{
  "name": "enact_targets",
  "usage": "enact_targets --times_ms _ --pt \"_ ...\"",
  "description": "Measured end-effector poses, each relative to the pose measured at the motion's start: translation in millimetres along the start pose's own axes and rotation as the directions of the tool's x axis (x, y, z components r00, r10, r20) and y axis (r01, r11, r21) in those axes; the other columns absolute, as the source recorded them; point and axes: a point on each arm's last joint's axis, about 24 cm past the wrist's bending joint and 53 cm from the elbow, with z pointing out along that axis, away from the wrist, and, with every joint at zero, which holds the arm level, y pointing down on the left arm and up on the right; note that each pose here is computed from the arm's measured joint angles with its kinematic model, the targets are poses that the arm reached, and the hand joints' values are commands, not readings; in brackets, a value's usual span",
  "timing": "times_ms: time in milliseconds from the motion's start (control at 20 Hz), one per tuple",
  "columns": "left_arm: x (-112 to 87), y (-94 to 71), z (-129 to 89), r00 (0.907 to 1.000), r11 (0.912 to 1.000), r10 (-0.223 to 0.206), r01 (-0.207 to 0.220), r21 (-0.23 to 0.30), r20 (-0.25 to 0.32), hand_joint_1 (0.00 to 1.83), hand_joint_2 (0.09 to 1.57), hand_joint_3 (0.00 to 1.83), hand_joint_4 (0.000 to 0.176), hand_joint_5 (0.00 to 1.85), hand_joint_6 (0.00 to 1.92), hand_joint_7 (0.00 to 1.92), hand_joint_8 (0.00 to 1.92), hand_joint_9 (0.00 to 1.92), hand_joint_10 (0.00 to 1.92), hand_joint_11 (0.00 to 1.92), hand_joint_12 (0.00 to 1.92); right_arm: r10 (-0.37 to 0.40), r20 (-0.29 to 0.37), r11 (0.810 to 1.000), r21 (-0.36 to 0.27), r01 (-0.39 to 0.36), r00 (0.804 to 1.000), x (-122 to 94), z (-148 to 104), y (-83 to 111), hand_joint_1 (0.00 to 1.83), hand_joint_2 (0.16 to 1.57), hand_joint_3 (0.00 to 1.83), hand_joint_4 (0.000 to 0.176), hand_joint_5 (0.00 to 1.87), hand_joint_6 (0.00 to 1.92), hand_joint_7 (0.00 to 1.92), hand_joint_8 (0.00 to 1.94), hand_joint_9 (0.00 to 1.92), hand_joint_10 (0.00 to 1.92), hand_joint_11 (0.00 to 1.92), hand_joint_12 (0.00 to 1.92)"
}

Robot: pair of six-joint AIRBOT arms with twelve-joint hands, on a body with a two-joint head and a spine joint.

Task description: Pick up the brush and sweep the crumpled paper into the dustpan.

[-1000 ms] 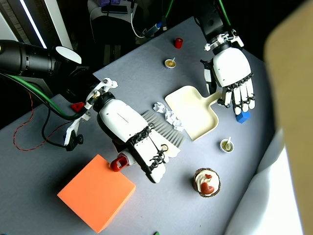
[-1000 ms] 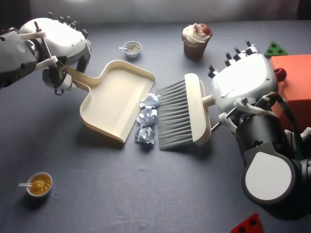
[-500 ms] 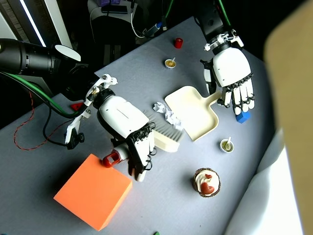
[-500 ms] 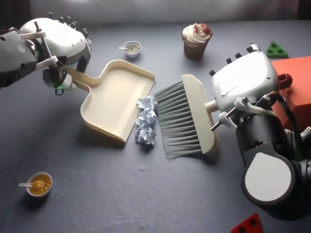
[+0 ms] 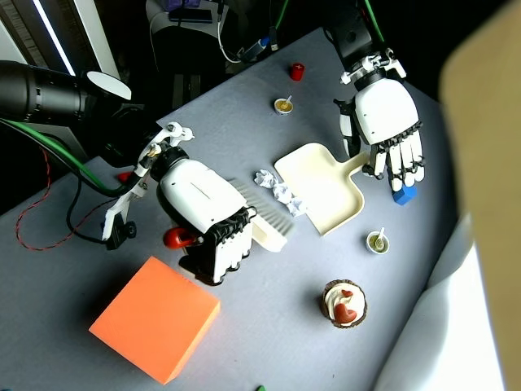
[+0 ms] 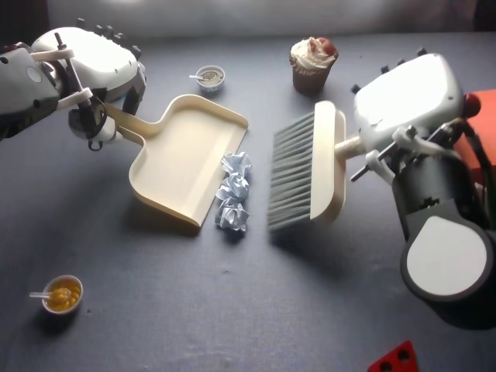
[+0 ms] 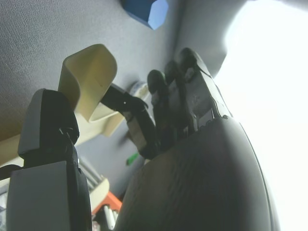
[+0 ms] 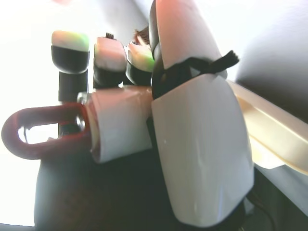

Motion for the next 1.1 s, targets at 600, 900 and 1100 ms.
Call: enact_targets --times_ms 600,900,1100 --pt "-1.1 -1.2 0.1 1.0 1.0 -0.002 0.002 0.002 0.002 1.08 1.17 0.0 0.0 0.87 1.14 0.37 0.0 0.26 0.0 0.22 0.02 -0.46 0.024 0.877 -0.149 0.458 0.888 -39.4 8.5 31.3 1.51 1.19 0.0 0.176 0.98 1.92 1.07 1.94 1.02 1.92 0.85 1.92" --pt "-0.4 -1.7 0.0 1.0 1.0 -0.002 0.002 0.004 -0.001 1.08 1.17 0.0 0.0 0.88 1.13 0.39 0.0 0.27 0.0 0.23 0.02 -0.681 0.076 0.718 -0.122 0.685 0.728 -69.5 0.8 56.5 1.52 1.18 0.0 0.176 0.96 1.92 1.07 1.94 1.03 1.92 0.92 1.92" --pt "0.2 -1.9 -0.5 1.0 1.0 -0.002 0.002 0.005 -0.004 1.08 1.16 0.0 0.0 0.89 1.11 0.39 0.0 0.27 0.0 0.24 0.03 -0.691 0.061 0.712 -0.118 0.692 0.721 -69.9 -11.9 68.4 1.54 1.18 0.0 0.176 0.98 1.92 1.08 1.94 1.04 1.92 0.95 1.92"
